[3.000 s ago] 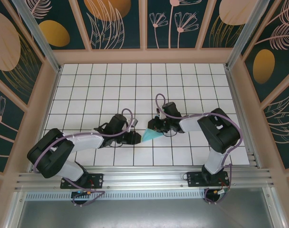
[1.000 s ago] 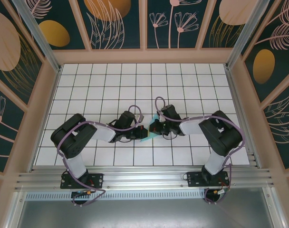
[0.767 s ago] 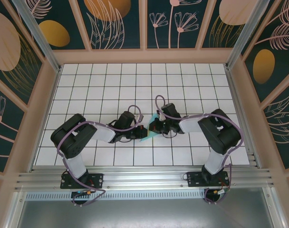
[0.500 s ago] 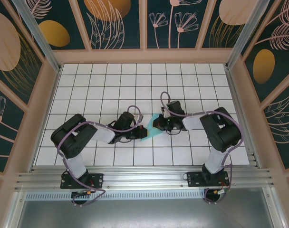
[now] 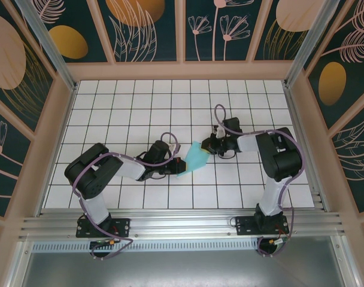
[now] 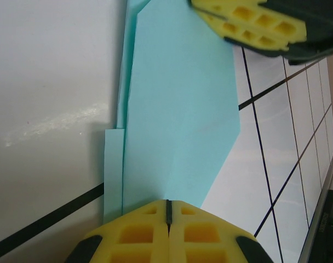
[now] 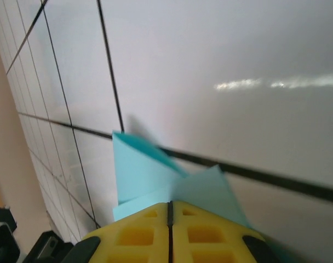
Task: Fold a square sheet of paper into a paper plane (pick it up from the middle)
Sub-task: Fourth fold the wing at the center of the table.
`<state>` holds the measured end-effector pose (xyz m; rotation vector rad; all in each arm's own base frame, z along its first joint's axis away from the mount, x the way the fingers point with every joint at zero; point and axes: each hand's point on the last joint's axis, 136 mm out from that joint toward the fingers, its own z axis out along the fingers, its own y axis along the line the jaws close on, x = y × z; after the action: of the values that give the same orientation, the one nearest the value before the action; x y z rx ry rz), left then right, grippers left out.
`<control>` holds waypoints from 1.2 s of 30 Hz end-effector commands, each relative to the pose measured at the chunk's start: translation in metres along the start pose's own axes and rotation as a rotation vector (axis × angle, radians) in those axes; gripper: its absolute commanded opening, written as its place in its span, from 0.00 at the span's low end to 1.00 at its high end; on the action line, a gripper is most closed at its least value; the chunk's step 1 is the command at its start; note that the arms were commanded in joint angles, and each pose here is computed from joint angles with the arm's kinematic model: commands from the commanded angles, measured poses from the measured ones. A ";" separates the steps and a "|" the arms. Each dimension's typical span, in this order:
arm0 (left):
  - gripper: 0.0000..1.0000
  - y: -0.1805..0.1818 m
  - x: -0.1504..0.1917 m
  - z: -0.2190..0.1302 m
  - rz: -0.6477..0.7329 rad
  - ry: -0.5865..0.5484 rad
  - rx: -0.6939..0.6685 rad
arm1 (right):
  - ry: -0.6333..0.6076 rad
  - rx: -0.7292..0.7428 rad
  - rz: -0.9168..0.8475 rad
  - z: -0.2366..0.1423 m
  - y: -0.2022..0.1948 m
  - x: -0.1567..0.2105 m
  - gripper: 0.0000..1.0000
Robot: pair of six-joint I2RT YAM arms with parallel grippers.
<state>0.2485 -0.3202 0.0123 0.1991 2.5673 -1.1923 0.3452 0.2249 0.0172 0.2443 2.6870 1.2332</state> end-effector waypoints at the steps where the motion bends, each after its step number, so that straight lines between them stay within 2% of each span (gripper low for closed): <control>1: 0.00 0.100 0.075 -0.013 -0.129 0.197 -0.359 | -0.118 0.194 0.018 -0.011 -0.051 -0.038 0.10; 6: 0.00 0.099 0.074 -0.013 -0.128 0.196 -0.357 | -0.141 0.234 0.041 -0.014 -0.069 -0.050 0.10; 9: 0.00 0.097 0.072 -0.012 -0.130 0.190 -0.352 | -0.149 0.198 0.037 -0.019 -0.065 -0.055 0.10; 17: 0.00 0.090 0.066 -0.012 -0.124 0.181 -0.338 | -0.231 0.066 -0.087 -0.062 0.008 -0.070 0.14; 22: 0.00 0.086 0.062 -0.012 -0.121 0.170 -0.328 | -0.226 -0.009 -0.109 -0.059 0.037 -0.038 0.14; 27: 0.00 0.083 0.058 -0.010 -0.113 0.170 -0.322 | -0.138 -0.016 -0.165 -0.032 0.054 0.009 0.13; 32: 0.00 0.083 0.058 -0.008 -0.117 0.173 -0.317 | -0.018 -0.023 -0.166 0.004 0.049 0.047 0.10; 36: 0.00 0.084 0.058 -0.009 -0.116 0.173 -0.322 | -0.003 0.071 -0.136 0.018 0.019 0.052 0.09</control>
<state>0.2515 -0.3216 0.0136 0.1918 2.5839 -1.1768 0.2992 0.2692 0.0361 0.0226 2.6666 1.1695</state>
